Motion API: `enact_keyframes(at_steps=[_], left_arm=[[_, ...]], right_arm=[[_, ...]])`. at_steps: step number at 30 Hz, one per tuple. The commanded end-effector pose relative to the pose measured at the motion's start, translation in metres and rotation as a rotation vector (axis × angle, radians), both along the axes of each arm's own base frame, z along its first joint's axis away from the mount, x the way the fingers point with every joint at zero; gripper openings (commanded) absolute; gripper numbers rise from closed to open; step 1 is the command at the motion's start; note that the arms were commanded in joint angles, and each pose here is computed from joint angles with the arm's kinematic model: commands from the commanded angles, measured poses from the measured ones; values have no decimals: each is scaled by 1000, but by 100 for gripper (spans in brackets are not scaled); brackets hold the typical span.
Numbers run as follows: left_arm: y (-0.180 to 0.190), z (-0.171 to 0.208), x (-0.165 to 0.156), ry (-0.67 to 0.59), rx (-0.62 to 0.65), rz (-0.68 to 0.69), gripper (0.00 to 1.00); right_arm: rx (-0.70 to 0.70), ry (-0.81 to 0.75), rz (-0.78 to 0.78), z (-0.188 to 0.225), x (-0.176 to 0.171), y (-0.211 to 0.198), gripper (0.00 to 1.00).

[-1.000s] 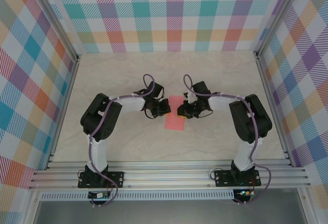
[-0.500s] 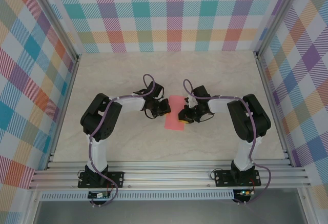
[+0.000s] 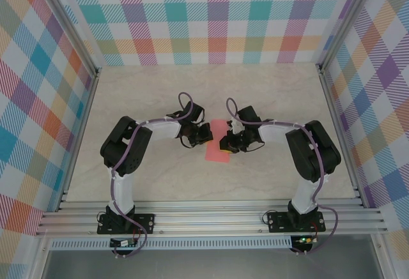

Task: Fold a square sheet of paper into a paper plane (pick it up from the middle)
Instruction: Fold the square sheet of paper in half at the center of the table.

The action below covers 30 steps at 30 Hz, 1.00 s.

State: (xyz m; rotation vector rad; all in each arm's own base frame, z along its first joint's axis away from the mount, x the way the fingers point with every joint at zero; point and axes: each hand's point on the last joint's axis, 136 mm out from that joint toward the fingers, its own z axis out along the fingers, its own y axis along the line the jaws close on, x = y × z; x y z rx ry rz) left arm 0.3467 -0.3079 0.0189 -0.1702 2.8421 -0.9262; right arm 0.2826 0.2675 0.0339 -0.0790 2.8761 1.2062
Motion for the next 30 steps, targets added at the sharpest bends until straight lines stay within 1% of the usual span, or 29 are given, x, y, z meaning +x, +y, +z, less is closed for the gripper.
enact_keyframes(at_steps=[1, 6, 10, 18, 21, 24, 30], left_arm=[[32, -57, -50, 187, 176, -18, 0], [32, -58, -50, 192, 178, -19, 0], [32, -58, -51, 192, 179, -20, 0], [31, -57, -50, 190, 176, -21, 0], [32, -58, -50, 192, 180, -22, 0], [32, -59, -51, 194, 181, -23, 0], [32, -59, -51, 192, 182, -23, 0]], right_arm=[[-6, 31, -4, -14, -8, -2, 12], [-38, 64, -6, -32, -17, -8, 12], [-60, 68, -7, -35, -18, -11, 12], [2, -7, 25, 7, -10, 2, 13], [26, -16, 37, 14, -11, 9, 13], [14, -8, 45, 9, -16, 12, 13], [-32, 30, 39, -15, -29, 5, 13]])
